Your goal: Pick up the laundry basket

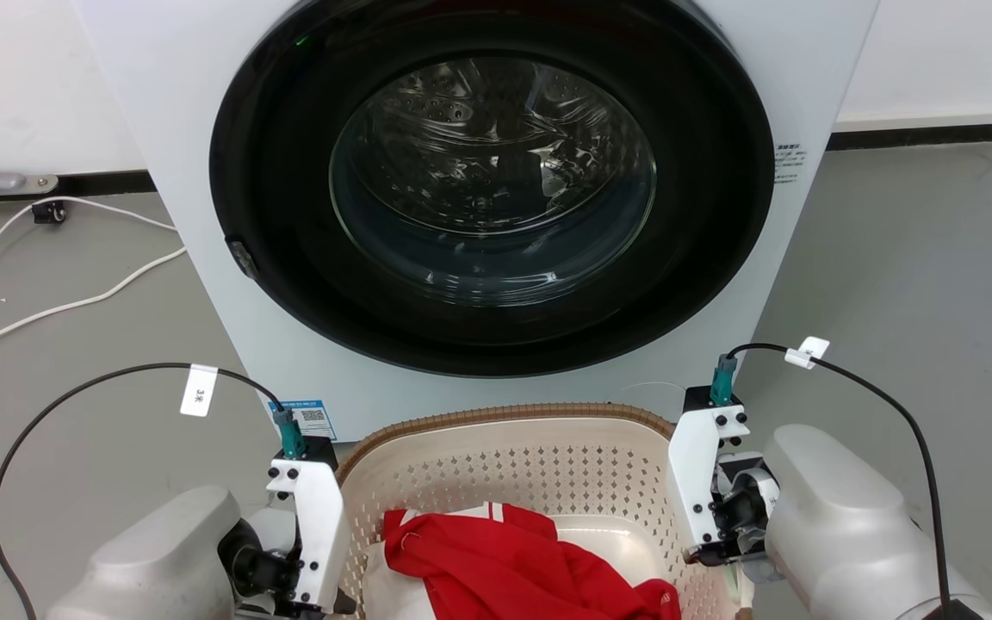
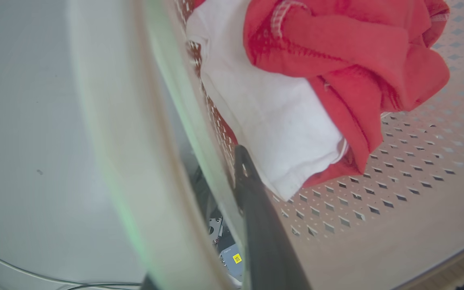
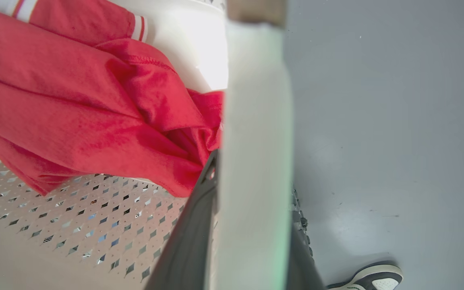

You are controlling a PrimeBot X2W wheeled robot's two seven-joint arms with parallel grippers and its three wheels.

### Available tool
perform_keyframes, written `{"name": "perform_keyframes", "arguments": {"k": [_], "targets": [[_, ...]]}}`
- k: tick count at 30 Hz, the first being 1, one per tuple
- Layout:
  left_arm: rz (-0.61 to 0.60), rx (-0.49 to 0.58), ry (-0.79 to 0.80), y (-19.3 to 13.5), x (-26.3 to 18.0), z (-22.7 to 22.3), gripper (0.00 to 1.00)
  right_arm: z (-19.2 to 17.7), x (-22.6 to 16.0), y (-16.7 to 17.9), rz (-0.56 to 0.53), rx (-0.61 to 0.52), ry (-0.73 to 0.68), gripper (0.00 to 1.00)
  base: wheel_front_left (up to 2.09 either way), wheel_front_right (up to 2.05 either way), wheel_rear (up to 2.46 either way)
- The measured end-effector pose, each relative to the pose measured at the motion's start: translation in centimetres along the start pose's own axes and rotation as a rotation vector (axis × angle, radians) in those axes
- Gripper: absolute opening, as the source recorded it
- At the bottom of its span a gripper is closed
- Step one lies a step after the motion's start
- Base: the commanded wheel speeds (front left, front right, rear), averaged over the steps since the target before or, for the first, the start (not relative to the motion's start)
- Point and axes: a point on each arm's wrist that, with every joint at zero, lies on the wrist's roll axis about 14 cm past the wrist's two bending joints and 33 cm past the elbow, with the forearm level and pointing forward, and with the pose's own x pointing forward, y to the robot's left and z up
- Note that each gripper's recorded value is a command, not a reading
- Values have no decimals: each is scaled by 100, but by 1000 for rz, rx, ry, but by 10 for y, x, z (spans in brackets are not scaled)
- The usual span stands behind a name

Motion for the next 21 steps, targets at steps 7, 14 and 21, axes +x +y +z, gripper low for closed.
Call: {"name": "perform_keyframes", "arguments": {"k": [7, 14, 21], "targets": [[3, 3, 3, -1, 1, 0, 0, 0, -1, -1, -2, 5, -6, 0, 0, 0, 0], [12, 10, 5, 1, 1, 1, 0, 0, -1, -2, -2, 5, -7, 0, 0, 0, 0], [13, 11, 8, 0, 1, 0, 0, -1, -1, -1, -3, 3, -6, 0, 0, 0, 0]]}}
